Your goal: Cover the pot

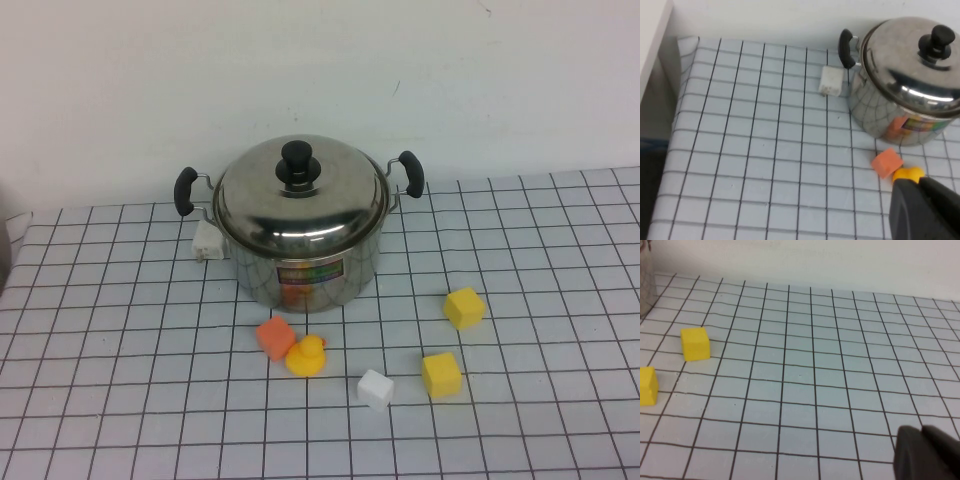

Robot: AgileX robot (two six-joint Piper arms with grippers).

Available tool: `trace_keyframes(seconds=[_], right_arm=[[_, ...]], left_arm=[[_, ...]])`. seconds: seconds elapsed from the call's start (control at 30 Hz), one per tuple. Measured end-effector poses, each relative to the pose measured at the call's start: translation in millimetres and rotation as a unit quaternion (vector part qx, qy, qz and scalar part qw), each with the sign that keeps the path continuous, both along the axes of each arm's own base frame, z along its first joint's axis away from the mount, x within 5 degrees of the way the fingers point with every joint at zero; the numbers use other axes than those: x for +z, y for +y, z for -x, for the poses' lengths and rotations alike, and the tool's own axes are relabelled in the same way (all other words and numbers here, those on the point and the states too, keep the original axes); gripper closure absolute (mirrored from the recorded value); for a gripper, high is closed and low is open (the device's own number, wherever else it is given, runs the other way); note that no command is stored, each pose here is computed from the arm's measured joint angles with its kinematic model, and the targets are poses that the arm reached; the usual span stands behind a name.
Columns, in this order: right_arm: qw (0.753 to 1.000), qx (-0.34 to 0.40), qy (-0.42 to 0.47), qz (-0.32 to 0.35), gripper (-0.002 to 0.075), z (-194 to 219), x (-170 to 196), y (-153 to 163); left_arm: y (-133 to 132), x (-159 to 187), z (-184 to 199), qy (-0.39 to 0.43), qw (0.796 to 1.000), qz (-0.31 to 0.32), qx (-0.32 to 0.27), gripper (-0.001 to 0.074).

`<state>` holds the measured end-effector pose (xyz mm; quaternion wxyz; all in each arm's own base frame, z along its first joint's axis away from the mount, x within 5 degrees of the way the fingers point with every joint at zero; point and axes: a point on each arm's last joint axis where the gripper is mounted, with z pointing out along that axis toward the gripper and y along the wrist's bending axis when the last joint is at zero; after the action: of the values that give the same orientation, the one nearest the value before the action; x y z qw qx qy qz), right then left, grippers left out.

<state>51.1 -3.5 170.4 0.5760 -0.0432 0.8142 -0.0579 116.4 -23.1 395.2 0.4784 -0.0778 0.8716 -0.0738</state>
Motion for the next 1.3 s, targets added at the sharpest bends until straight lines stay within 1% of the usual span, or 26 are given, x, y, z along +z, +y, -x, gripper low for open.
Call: trace_keyframes(seconds=[0.13, 0.23, 0.3, 0.5, 0.67, 0.83, 0.9, 1.1, 1.3], right_arm=[[1.000, 0.000, 0.000, 0.000, 0.0717, 0.0, 0.0, 0.0], [1.000, 0.000, 0.000, 0.001, 0.0717, 0.0, 0.0, -0.1], [1.000, 0.000, 0.000, 0.001, 0.0717, 0.0, 0.0, -0.1], [1.000, 0.000, 0.000, 0.001, 0.0717, 0.0, 0.0, -0.1], [1.000, 0.000, 0.000, 0.001, 0.0717, 0.0, 0.0, -0.1], [1.000, 0.000, 0.000, 0.001, 0.0717, 0.0, 0.0, -0.1], [1.000, 0.000, 0.000, 0.001, 0.0717, 0.0, 0.0, -0.1], [1.000, 0.000, 0.000, 0.001, 0.0717, 0.0, 0.0, -0.1], [1.000, 0.000, 0.000, 0.001, 0.0717, 0.0, 0.0, -0.1]], left_arm=[[9.3, -13.9, 17.1, -0.048, 0.998, 0.032, 0.007, 0.0736], [16.9, -31.7, 34.8, -0.114, 0.991, 0.073, 0.018, 0.0736], [19.7, -50.9, 42.7, -0.158, 0.983, 0.090, 0.024, 0.0736], [21.3, -118.8, 54.2, -0.220, 0.962, 0.152, 0.048, 0.0736], [23.6, -164.2, 60.5, -0.210, 0.958, 0.178, 0.075, 0.0736], [23.8, -193.1, 62.8, -0.197, 0.960, 0.182, 0.080, 0.0736], [23.6, -206.0, 61.8, -0.180, 0.964, 0.180, 0.082, 0.0736], [24.6, -218.5, 62.9, -0.138, 0.969, 0.181, 0.098, 0.0736], [24.9, -219.1, 63.6, -0.131, 0.971, 0.174, 0.098, 0.0736]])
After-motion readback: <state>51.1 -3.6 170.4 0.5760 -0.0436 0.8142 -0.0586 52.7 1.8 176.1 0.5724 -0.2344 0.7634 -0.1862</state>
